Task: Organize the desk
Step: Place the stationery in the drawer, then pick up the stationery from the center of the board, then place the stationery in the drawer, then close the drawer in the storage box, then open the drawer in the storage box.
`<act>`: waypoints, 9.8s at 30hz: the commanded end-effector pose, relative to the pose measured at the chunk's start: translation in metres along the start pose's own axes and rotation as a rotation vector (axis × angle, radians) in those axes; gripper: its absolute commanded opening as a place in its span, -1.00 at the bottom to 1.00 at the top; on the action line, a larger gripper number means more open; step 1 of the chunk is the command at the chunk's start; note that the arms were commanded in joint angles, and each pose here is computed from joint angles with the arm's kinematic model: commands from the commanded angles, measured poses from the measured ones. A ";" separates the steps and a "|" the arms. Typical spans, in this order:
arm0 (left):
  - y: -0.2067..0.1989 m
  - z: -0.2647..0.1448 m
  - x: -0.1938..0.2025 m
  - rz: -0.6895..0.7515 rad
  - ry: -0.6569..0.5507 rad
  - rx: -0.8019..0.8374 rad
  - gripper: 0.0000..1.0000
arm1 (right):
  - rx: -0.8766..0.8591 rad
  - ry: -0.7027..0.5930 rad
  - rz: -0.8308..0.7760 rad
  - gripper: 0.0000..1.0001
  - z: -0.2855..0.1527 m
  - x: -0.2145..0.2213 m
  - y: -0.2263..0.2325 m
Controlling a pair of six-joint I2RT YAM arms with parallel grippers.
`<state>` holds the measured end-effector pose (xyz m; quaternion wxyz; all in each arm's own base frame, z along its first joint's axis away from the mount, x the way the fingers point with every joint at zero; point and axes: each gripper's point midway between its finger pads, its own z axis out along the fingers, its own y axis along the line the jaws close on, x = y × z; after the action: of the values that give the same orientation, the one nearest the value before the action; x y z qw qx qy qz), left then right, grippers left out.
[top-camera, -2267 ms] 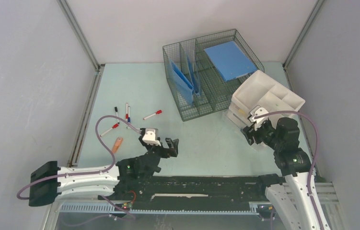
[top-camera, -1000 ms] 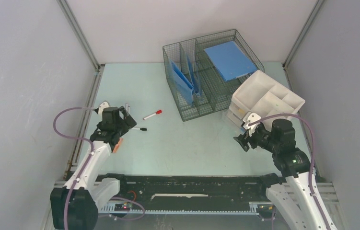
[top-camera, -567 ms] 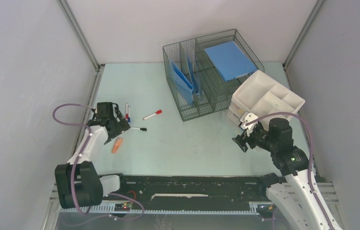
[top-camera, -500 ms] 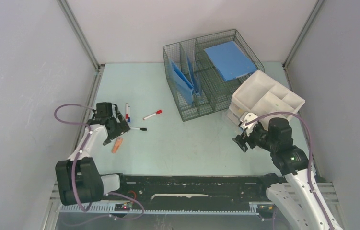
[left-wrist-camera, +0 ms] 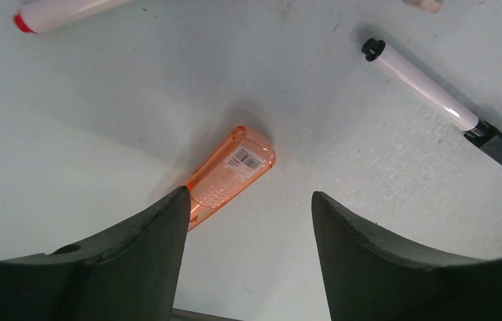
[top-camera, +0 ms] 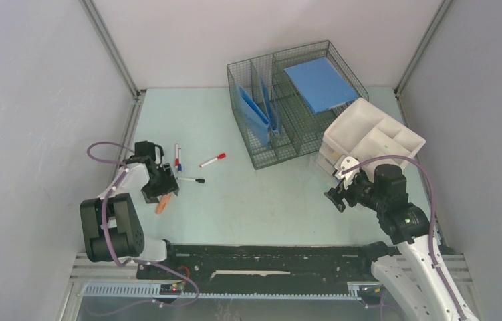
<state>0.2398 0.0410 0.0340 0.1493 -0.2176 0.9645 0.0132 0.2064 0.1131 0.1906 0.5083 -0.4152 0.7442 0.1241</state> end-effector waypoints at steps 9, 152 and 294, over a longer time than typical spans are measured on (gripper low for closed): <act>-0.006 0.008 0.007 -0.007 0.091 0.027 0.15 | 0.005 -0.009 -0.030 0.61 0.000 -0.006 -0.002; -0.222 -0.160 0.105 0.277 -0.916 1.031 1.00 | -0.189 -0.003 0.077 -1.00 -0.008 0.000 0.013; -0.497 -0.129 0.183 -0.289 -0.141 1.463 0.93 | 0.068 -0.078 0.115 0.25 -0.023 -0.028 -0.019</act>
<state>0.2516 -0.4881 0.1190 0.3140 -0.1745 0.6816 -0.6374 0.2100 0.0971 0.1996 0.5100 -0.3531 0.7726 0.1350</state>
